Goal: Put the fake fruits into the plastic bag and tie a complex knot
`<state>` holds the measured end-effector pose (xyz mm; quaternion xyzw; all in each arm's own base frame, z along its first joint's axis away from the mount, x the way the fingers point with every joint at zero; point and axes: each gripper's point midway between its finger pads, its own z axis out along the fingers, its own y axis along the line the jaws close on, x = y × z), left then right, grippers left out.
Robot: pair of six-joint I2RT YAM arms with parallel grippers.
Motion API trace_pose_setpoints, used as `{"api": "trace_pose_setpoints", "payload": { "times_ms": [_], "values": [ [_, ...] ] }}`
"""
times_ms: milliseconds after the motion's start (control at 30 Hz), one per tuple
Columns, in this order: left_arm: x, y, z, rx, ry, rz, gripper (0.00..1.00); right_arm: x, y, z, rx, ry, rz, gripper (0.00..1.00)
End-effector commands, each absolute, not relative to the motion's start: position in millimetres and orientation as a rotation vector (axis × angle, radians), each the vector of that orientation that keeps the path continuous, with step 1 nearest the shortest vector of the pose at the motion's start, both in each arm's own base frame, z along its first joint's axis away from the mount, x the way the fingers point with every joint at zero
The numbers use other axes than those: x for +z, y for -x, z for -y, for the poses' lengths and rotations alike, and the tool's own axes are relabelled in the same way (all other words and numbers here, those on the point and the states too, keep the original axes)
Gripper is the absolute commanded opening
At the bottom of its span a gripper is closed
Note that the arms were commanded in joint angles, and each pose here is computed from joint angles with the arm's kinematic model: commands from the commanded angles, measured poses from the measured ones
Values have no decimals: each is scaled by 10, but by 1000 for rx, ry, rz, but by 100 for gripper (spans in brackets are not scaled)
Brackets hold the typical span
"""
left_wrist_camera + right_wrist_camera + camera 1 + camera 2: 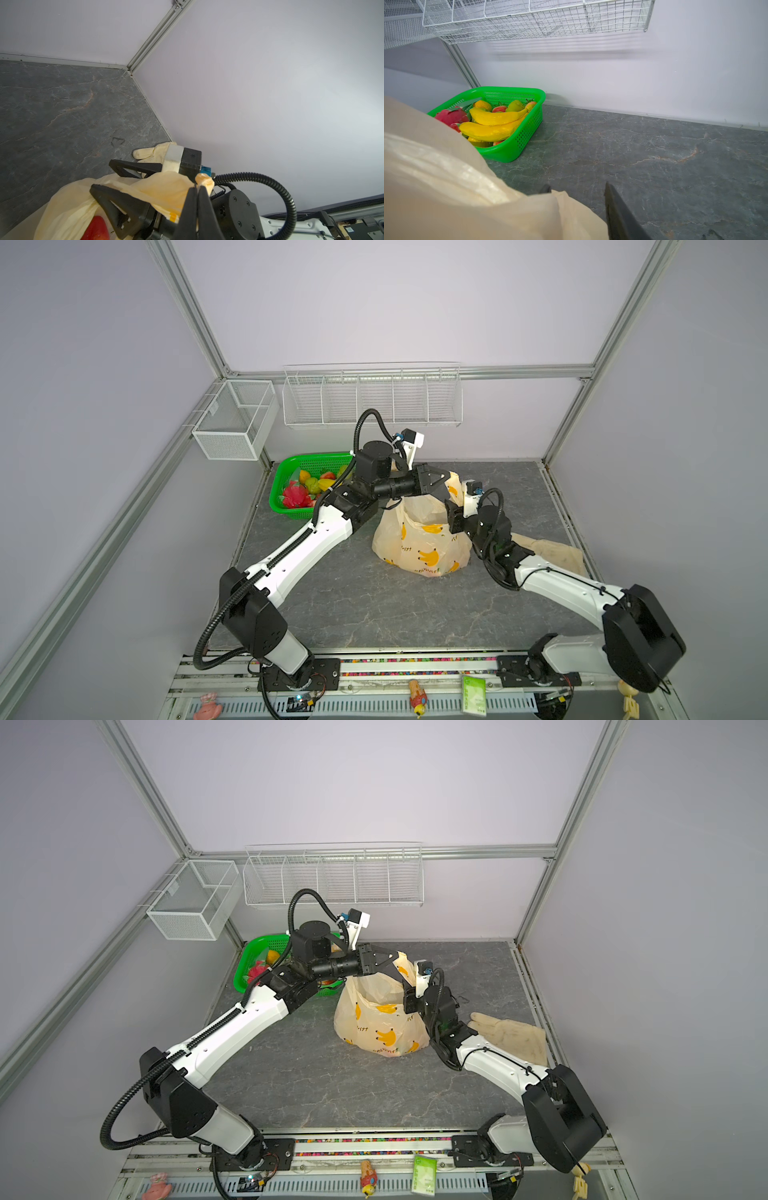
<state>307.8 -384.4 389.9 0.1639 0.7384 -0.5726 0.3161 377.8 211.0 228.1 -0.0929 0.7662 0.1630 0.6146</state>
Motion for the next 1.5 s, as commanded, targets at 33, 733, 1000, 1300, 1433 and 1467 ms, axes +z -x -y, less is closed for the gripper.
{"api": "trace_pose_setpoints", "payload": {
  "times_ms": [33,733,1000,1300,1433,1467],
  "values": [
    [4264,-3020,3679,-1476,-459,-1818,0,2267,-3731,-2096,383,231,-1762,42],
    [4256,-2990,3717,-1476,-516,-1822,0,3167,-3073,-2372,705,901,-1666,95],
    [4280,-2976,3727,-1489,-522,-1818,0,3147,-3096,-2178,812,1034,-1669,97],
    [4347,-2976,3734,-1496,-524,-1809,0,3015,-3281,-2211,941,1055,-1676,84],
    [4337,-2981,3742,-1499,-525,-1812,0,3034,-3301,-2261,994,1056,-1656,73],
    [4336,-2980,3742,-1498,-526,-1812,0,3049,-3300,-2269,1001,1059,-1647,73]
  ]
}}
